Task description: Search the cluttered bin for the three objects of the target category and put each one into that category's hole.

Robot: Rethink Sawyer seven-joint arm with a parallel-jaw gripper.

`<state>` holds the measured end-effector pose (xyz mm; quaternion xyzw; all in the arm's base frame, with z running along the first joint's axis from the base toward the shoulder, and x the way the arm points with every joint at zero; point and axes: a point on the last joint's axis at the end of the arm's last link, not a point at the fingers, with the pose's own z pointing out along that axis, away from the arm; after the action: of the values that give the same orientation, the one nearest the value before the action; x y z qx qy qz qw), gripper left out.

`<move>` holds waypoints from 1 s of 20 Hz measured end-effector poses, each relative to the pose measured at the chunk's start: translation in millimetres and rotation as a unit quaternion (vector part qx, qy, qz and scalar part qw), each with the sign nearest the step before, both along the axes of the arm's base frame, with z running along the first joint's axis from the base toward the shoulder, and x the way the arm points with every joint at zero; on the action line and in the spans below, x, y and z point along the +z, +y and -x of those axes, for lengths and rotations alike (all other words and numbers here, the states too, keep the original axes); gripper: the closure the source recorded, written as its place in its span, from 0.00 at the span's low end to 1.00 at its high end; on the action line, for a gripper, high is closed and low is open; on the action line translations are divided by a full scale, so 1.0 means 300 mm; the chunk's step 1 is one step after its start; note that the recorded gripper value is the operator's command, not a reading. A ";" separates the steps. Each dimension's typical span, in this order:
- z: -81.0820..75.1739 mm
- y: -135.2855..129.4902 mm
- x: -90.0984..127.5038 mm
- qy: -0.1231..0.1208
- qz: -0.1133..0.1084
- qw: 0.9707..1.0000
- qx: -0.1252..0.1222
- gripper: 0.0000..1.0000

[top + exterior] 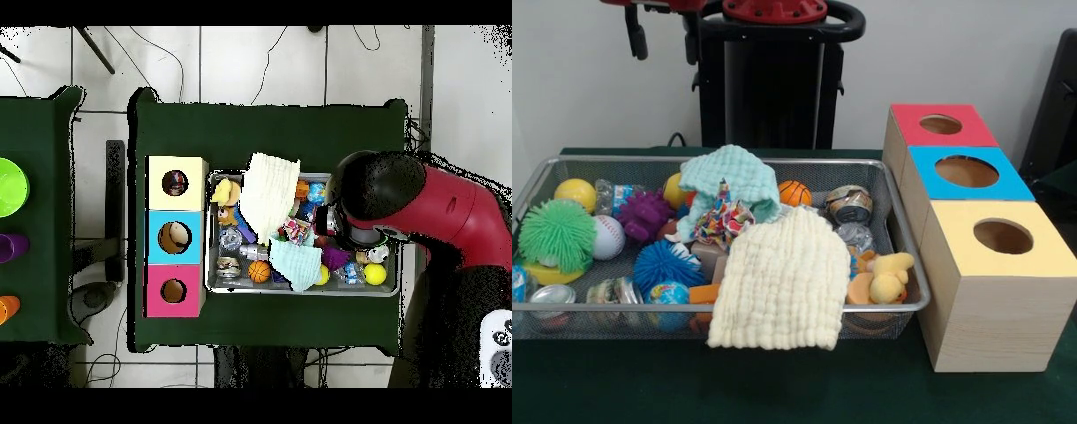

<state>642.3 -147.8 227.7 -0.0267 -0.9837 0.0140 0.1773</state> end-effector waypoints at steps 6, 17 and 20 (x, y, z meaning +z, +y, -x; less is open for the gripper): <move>0.000 0.000 0.000 0.000 0.000 1.000 0.000 0.00; 0.019 0.010 -0.017 0.006 -0.005 1.000 -0.001 0.00; 0.031 0.017 -0.034 0.007 -0.007 1.000 -0.002 0.00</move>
<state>633.0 -142.8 217.6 -0.0270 -0.9825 0.0070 0.1840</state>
